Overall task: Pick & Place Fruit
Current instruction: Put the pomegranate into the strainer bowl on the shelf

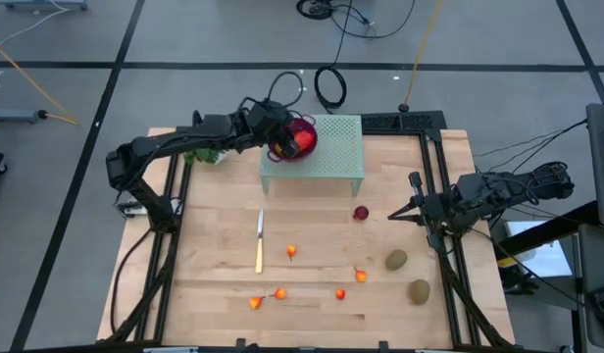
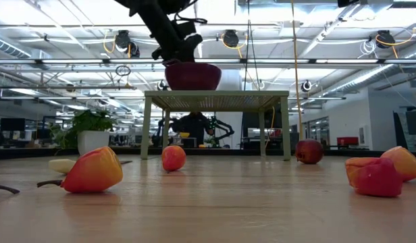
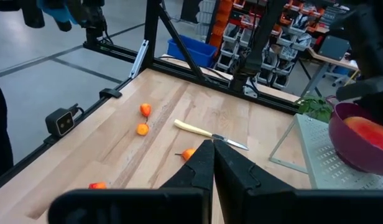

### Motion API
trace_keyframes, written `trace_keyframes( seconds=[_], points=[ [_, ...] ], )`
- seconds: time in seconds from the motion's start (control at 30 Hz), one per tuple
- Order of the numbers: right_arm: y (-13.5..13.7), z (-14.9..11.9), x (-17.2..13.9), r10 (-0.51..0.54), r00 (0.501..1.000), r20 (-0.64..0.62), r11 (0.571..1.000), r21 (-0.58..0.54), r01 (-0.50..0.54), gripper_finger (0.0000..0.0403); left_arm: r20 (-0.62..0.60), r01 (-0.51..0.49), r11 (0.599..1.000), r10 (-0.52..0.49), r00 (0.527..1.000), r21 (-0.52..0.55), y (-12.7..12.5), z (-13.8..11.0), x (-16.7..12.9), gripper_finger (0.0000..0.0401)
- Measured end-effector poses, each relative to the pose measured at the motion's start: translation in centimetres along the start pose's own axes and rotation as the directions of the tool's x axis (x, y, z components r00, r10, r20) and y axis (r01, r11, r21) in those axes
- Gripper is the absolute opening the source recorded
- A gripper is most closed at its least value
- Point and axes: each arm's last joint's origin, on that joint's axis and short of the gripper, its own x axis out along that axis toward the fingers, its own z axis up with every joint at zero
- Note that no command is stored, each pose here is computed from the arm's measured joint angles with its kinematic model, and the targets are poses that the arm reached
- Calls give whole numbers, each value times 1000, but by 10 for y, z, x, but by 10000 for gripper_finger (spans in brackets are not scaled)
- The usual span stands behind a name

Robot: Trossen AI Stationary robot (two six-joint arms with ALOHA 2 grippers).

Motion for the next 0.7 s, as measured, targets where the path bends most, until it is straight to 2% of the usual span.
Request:
trace_keyframes(
  seconds=[0.2,0.43,0.7],
  points=[
    [0,0,0,0,1000,0,999,33,0,4,-1,-16,1000,16,1000,0,0,0,-1,191],
    [0,0,0,0,1000,0,1000,27,0,4,3,19,1000,-19,1000,15,-1,0,-3,194],
    [0,0,0,0,1000,0,1000,23,0,4,4,52,998,-52,999,31,-2,1,-3,245]
  ],
)
